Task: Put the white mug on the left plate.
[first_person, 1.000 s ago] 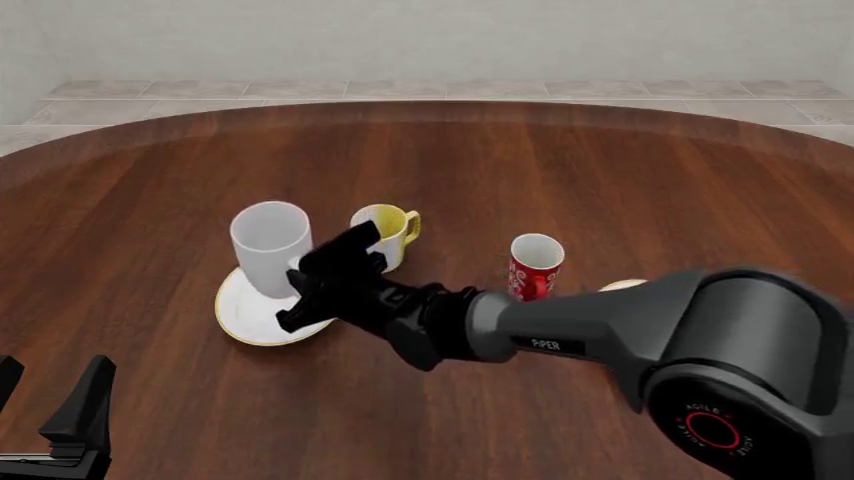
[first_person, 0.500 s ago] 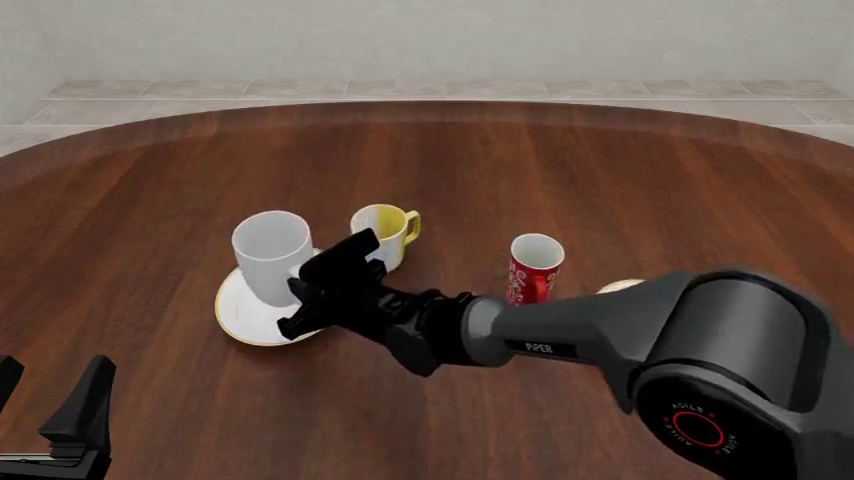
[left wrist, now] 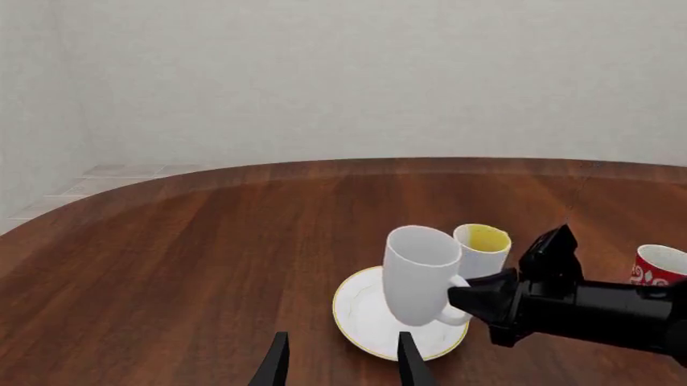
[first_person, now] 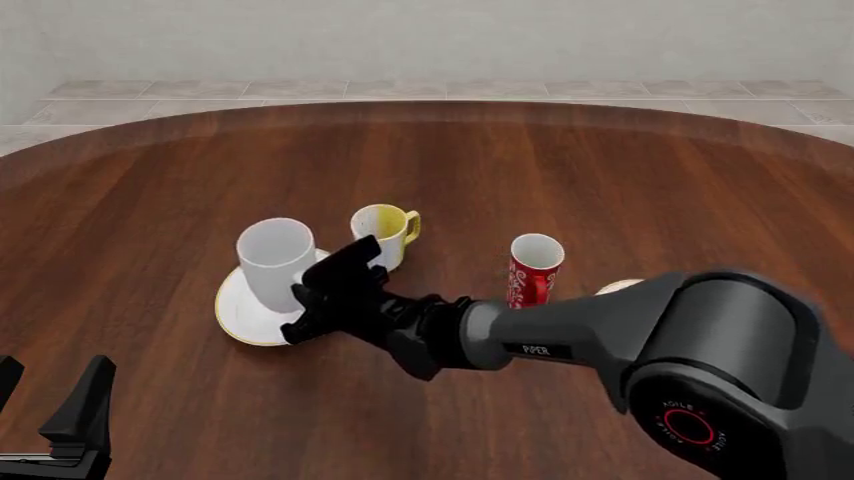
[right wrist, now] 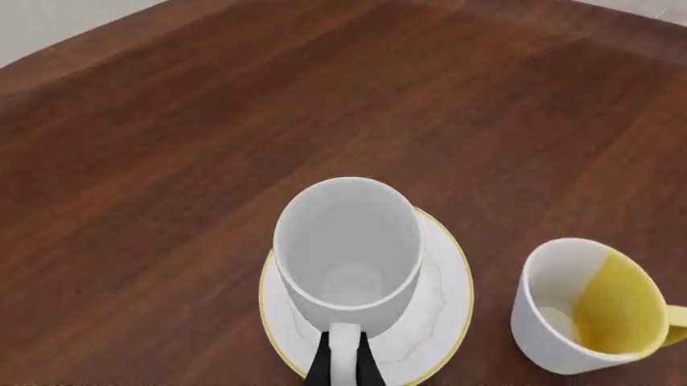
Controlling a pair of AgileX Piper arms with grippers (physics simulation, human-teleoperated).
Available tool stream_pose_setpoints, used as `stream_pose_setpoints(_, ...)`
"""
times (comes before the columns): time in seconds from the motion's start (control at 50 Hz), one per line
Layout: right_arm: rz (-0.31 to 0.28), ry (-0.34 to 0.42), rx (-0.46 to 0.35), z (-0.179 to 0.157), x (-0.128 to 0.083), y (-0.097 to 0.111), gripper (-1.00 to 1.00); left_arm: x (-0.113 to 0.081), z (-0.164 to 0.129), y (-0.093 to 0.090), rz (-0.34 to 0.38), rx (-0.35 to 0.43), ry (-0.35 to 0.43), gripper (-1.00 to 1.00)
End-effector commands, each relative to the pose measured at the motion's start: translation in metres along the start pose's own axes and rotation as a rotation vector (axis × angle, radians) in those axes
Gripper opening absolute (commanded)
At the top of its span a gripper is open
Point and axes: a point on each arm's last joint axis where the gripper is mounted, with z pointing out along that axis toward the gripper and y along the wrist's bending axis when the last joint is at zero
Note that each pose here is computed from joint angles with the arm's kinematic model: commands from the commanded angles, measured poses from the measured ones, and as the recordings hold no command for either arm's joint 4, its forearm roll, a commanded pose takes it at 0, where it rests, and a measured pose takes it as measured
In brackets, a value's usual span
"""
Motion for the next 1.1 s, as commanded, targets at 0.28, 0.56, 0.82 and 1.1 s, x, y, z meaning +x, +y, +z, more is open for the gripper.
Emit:
stream_pose_setpoints(0.28, 0.01, 0.006, 0.0, 0.002, 0.006, 0.0, -1.0, 0.0, 0.0, 0.0, 0.0, 0.0, 0.0, 1.0)
stream_pose_setpoints(0.56, 0.023, 0.01, 0.0, 0.005, 0.01, 0.0, -1.0, 0.0, 0.0, 0.0, 0.0, 0.0, 0.0, 1.0)
stream_pose_setpoints(0.82, 0.028, 0.012, 0.004, 0.006, 0.012, -0.002, -1.0, 0.0, 0.0, 0.0, 0.0, 0.0, 0.0, 1.0)
stream_pose_setpoints(1.1, 0.029, 0.016, 0.003, 0.008, 0.014, -0.002, -1.0, 0.0, 0.0, 0.0, 0.0, 0.0, 0.0, 1.0)
